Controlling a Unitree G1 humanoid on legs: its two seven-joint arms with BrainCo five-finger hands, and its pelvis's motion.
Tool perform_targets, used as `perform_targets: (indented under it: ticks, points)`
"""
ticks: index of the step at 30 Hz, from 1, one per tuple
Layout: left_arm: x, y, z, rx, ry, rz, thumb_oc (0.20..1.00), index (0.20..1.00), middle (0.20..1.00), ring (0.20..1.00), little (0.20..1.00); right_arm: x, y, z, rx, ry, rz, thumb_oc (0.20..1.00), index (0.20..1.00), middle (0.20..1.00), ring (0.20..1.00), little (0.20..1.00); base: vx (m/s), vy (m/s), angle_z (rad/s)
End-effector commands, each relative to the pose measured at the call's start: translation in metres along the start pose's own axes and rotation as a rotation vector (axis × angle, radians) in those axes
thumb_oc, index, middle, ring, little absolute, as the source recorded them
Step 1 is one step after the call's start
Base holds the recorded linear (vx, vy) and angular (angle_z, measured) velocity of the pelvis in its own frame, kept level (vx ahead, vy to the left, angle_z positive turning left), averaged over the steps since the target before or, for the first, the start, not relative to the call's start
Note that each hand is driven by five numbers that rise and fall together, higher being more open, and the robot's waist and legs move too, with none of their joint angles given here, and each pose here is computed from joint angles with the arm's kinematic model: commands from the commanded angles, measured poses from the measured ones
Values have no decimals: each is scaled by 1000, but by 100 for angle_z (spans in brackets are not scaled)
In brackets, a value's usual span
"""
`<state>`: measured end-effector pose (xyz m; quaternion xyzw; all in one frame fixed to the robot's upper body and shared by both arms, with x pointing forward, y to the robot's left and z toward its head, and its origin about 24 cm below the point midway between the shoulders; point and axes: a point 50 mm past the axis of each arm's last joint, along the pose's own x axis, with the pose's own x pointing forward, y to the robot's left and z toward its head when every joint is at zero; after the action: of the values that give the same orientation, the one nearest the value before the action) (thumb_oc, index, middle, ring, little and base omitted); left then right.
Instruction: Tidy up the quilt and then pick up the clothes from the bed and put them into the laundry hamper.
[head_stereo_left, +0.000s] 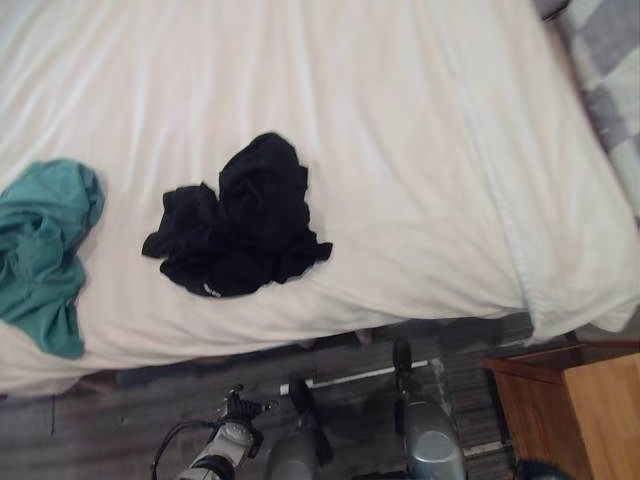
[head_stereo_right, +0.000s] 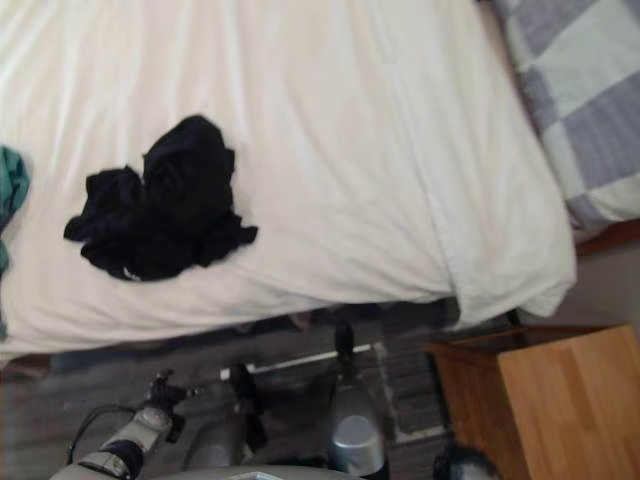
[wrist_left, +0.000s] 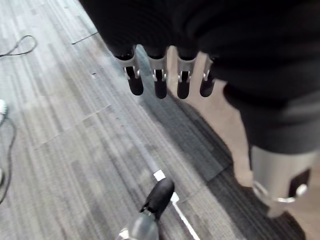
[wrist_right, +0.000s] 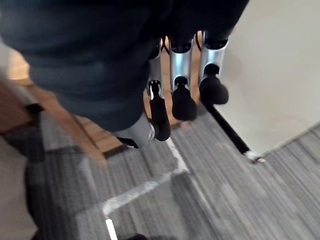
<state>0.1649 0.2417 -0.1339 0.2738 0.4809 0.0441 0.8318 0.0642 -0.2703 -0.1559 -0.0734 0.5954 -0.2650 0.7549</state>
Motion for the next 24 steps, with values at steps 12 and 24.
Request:
perform_targets:
  ticks: [12, 24]
  points:
    - [-10, -6, -57, -85, 203, -10, 1000, 1000, 1000, 1000, 1000, -4, 21, 45, -382, -210, 134, 1000, 1000, 1000, 1000, 1000, -26, 123, 17]
    - [-6, 5, -48, 18, 158, 13, 1000, 1000, 1000, 1000, 1000, -10, 36, 47, -476, -263, 196, 1000, 1000, 1000, 1000, 1000, 109, 509, 20]
